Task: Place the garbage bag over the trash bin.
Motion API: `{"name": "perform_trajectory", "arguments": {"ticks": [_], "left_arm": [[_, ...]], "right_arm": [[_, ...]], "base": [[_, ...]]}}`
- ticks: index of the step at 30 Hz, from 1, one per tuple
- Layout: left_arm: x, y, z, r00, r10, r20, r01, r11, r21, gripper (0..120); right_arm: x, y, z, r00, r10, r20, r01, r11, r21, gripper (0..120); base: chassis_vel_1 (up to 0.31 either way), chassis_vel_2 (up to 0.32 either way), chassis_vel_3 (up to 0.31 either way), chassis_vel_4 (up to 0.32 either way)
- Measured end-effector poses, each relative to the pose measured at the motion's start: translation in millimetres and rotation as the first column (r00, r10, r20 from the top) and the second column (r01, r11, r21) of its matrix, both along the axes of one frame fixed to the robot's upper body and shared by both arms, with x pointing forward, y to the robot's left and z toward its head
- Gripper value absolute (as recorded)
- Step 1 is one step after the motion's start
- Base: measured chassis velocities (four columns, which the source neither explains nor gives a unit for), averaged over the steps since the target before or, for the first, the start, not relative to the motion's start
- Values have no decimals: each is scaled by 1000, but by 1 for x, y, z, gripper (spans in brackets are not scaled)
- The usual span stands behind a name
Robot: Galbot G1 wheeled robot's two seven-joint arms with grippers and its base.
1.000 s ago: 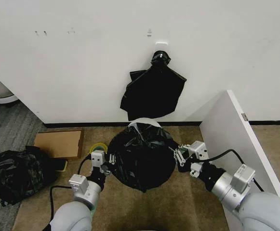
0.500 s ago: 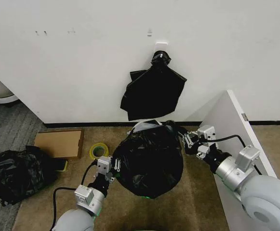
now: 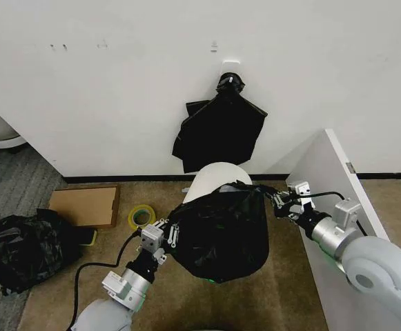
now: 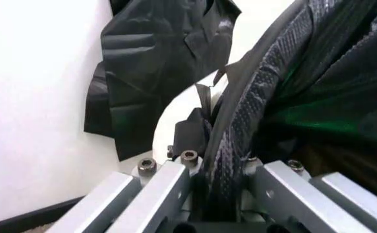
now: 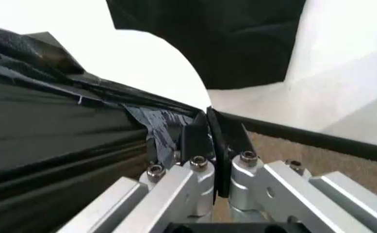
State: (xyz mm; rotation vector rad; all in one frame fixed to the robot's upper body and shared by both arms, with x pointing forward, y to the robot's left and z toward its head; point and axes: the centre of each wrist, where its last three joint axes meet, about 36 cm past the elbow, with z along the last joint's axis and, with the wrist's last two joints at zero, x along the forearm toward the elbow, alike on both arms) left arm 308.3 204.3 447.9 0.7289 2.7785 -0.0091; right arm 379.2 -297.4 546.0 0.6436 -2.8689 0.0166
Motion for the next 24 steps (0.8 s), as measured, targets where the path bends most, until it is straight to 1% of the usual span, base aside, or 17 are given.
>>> {"name": "perform_trajectory", "arguments": {"ticks": [3,4,6,7,8,9,11,15,16,18,20,22,23,24], "left_arm": [[0,0,0,1000,2,0,-2,1000,-5,0],[1,0,1,1000,11,-4,-12,1000,-18,0],[3,0,2,999,32,-24,-33,999,-38,0],[5,1,3,996,63,-56,-66,996,-61,0],[7,1,5,994,82,-74,-87,993,-74,0],[7,1,5,994,82,-74,-87,993,-74,0],[10,2,6,987,117,-114,-128,987,-97,0],[17,4,5,954,184,-236,-220,966,-135,0],[17,4,5,954,184,-236,-220,966,-135,0],[18,4,5,940,199,-276,-247,957,-150,0],[18,4,9,926,207,-316,-269,948,-168,0],[17,3,15,911,212,-354,-293,937,-191,0],[17,3,15,911,212,-354,-293,937,-191,0],[18,3,17,903,217,-371,-305,931,-199,0]], "right_arm": [[-1,0,-2,1000,-2,-2,2,1000,1,0],[-3,1,-3,1000,-2,-1,2,1000,5,0],[-6,3,-3,1000,-2,4,2,1000,11,0],[-11,5,-2,1000,-4,13,4,1000,15,0],[-14,6,-1,1000,-7,21,7,1000,17,3],[-14,6,-1,1000,-7,21,7,1000,17,3],[-22,11,4,999,2,50,-4,1000,28,10],[-36,15,12,996,2,91,-7,999,50,28],[-36,15,12,996,2,91,-7,999,50,28],[-38,14,13,995,-19,95,14,998,56,36],[-39,10,12,993,-67,93,61,996,70,44],[-42,8,12,990,-120,76,111,988,111,53],[-42,8,12,990,-120,76,111,988,111,53],[-46,8,14,988,-136,70,126,983,132,56]], "base": [[0,0,0,0],[0,0,0,0],[0,0,0,0],[0,0,0,0],[0,0,0,0],[0,0,0,0],[0,0,0,0],[0,0,0,0],[0,0,0,0],[0,0,0,0],[0,0,0,0],[0,0,0,0],[0,0,0,0],[0,0,0,0]]}}
